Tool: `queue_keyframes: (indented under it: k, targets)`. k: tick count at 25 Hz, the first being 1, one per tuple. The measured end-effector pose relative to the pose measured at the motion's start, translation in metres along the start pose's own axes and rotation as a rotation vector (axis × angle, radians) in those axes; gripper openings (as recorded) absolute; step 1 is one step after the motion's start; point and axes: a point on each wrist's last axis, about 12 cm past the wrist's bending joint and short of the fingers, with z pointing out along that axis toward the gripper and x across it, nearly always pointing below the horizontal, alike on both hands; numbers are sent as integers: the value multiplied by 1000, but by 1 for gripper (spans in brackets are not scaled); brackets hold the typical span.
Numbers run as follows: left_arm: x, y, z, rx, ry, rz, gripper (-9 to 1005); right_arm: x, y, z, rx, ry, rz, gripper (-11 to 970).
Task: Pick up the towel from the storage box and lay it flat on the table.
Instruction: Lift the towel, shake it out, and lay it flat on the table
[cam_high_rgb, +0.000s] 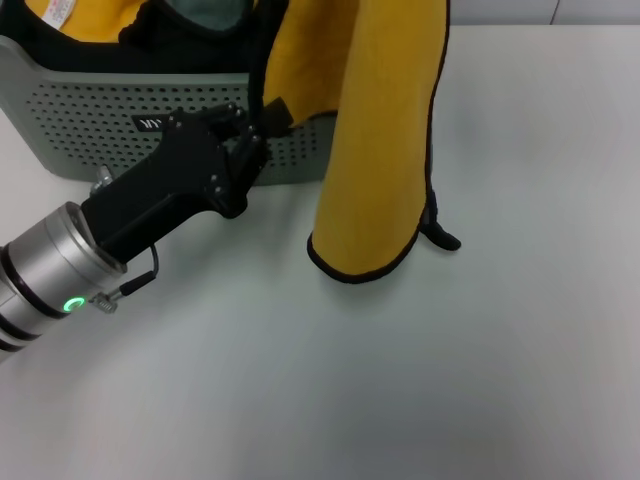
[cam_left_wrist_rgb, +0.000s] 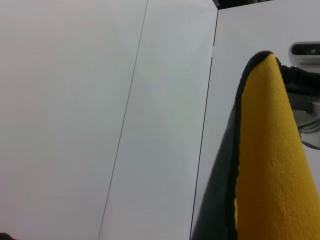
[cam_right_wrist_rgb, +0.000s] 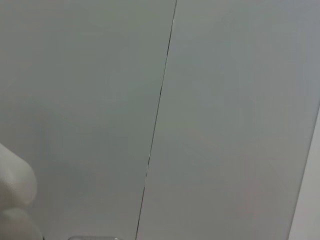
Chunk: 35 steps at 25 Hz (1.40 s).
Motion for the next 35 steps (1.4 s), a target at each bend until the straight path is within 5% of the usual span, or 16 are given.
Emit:
queue_keyframes:
  k: [8, 19, 24, 30, 35]
  targets:
    - [-28, 2, -24, 102, -63, 44, 48, 21, 16, -24, -8, 33, 77, 56]
    - [-79, 45, -19, 235, 28, -13, 19, 48, 54, -60, -23, 26, 118, 60]
    - [-95, 50, 3, 434, 152, -66, 18, 53, 77, -72, -85, -20, 153, 62]
    - [-121, 54, 1, 662, 328, -61, 19, 67, 116, -74, -166, -105, 247, 64]
    - [-134, 59, -4, 700, 415, -67, 19, 64, 129, -72, -143, -121, 217, 66]
